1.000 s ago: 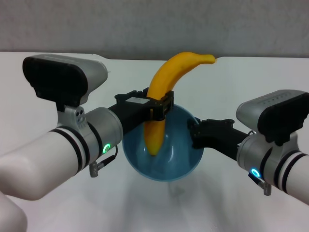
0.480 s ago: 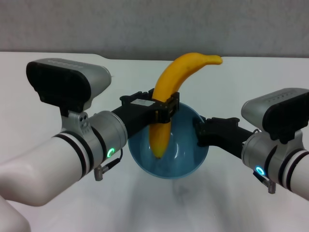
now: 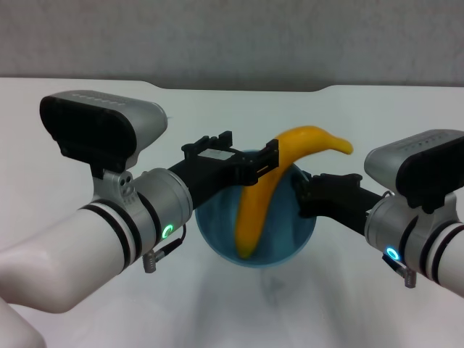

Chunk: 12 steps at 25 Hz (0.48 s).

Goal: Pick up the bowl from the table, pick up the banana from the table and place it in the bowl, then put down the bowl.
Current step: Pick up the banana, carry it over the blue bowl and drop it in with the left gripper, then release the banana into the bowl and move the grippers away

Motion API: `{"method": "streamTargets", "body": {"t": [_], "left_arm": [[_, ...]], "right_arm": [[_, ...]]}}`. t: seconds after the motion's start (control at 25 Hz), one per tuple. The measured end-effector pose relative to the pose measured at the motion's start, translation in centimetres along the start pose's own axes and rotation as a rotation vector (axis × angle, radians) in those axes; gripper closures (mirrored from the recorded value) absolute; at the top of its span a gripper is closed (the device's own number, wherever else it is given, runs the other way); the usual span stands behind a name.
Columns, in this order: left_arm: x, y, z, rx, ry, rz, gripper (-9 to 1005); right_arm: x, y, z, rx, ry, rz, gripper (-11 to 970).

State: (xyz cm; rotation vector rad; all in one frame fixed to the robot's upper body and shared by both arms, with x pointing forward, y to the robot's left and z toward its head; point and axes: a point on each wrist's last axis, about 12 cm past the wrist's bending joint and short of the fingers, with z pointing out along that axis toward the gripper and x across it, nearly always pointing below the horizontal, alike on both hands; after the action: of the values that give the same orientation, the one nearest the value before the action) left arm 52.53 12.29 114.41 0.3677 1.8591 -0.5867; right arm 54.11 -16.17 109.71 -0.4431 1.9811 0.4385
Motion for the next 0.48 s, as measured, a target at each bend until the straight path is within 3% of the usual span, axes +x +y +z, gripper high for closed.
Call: {"method": "streamTargets", "body": {"t": [0.28,0.48], "left_arm": [[-0.1,0.4,-0.1,-0.015,-0.004,-0.008,131],[-0.2,2.0,-0.6,-0.071,-0.01,-0.007,88]], "right_arm": [[0.0,-0.4,-0.1,0.013,0.0,0.005,915],[-0.7,-1.4,0.3,0.017,0.078,0.005,915]]}}
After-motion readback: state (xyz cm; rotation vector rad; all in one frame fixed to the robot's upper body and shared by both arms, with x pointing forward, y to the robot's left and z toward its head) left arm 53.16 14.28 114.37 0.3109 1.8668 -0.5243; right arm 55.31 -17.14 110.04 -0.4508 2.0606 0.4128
